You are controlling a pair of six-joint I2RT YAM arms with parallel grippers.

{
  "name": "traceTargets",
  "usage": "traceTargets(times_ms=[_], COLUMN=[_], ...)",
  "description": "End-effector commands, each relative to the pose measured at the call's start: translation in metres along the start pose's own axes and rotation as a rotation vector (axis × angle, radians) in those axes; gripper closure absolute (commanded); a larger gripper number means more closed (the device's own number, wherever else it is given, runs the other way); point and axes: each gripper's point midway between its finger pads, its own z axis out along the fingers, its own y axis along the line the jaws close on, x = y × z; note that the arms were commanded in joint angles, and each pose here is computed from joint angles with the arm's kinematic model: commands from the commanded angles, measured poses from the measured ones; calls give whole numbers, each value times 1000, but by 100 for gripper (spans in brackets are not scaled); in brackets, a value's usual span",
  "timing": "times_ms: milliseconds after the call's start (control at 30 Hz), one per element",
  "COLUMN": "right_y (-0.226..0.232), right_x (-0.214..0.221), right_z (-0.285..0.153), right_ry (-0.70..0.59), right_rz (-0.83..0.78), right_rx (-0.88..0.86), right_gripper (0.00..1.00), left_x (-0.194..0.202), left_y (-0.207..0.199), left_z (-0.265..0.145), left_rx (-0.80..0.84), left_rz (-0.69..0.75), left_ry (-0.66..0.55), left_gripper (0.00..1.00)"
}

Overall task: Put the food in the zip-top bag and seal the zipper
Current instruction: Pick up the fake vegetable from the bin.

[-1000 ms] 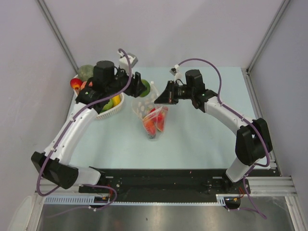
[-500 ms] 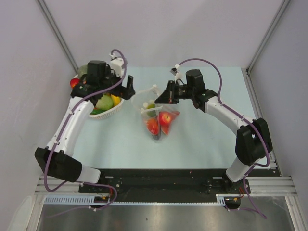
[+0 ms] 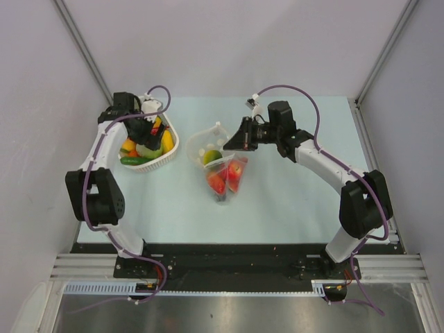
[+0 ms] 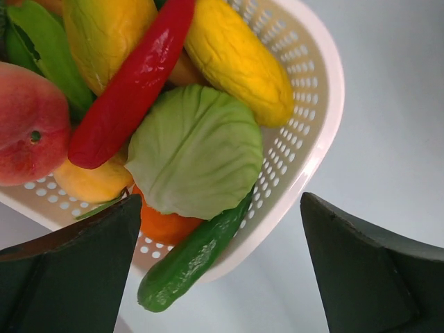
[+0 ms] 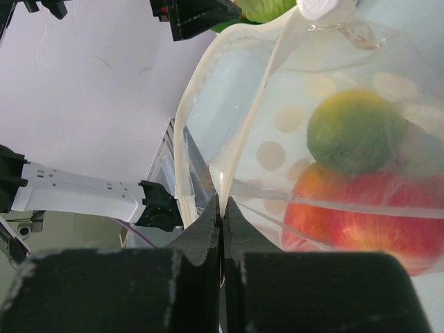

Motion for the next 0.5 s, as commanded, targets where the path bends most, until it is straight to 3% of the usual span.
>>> traceTargets(times_ms=[0,467], right_y=[12,9], right_x=[-7,-8], right_z=[-8,-3], right_ry=[-23,-15], right_rz=[-52,-42], right_rx=[-30,-30], right_gripper=[100,100], left_x=[-3,10], left_y=[13,25], left_z=[-4,41], left_rx=[-8,-58], left_rz=[228,201], left_ry=[38,100], left_gripper=[0,0])
